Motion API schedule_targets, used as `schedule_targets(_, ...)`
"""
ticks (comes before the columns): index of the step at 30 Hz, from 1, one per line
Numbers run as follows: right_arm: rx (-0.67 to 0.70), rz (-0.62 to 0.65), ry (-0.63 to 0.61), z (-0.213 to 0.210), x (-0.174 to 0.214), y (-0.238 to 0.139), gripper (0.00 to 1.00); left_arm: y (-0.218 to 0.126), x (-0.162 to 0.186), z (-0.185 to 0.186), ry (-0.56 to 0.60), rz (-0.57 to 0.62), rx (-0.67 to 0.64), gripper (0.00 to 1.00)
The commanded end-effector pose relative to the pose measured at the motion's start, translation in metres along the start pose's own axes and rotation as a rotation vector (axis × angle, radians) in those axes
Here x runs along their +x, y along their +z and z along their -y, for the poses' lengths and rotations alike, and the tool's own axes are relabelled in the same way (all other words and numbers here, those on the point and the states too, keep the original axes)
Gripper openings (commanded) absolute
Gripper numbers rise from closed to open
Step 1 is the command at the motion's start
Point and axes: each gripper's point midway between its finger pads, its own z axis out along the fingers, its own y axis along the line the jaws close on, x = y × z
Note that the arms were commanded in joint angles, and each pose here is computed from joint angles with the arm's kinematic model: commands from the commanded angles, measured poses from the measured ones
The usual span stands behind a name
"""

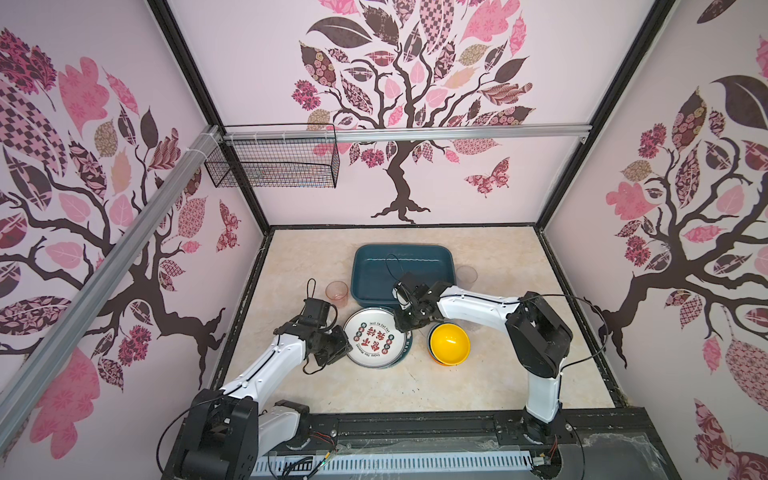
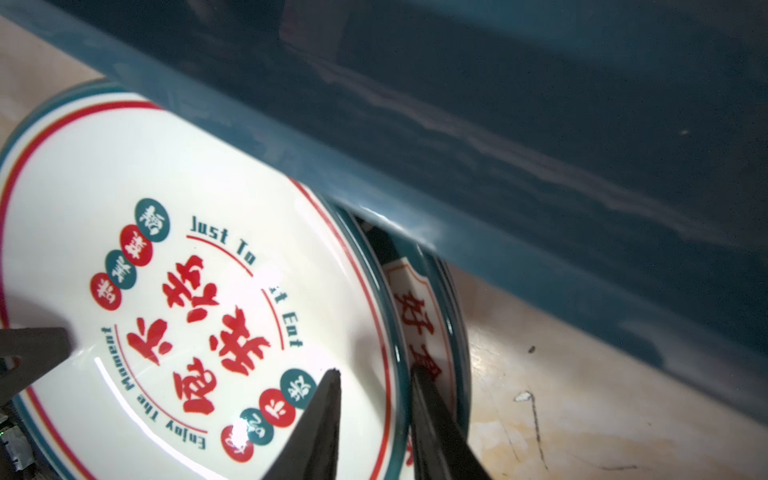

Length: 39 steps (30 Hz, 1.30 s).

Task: Place the mixed dishes into the plastic bin
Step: 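Lift the top 'Just To Eat' plate upright off the stack with both grippers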

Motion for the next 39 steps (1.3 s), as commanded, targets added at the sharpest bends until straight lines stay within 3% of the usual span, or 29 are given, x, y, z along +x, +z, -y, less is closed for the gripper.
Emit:
schedule_targets(1,-0.006,-0.073,0.010,0.003,0.017,0.017,0.30,0.004,0.004,-0.018,-0.020,-0.011,-0.077,0.23)
schedule_targets(22,-0.007,-0.052,0.004,0.001,0.011,0.010,0.35,-0.014,0.005,-0.009,-0.016,0.011,-0.057,0.00)
schedule_targets(32,-0.018,-0.011,-0.006,-0.006,0.000,-0.005,0.40,-0.028,0.005,-0.001,0.001,0.029,-0.037,0.00)
schedule_targets(39,-0.013,0.058,-0.021,-0.013,-0.017,-0.039,0.43,-0.047,0.005,0.014,0.033,0.058,0.023,0.00)
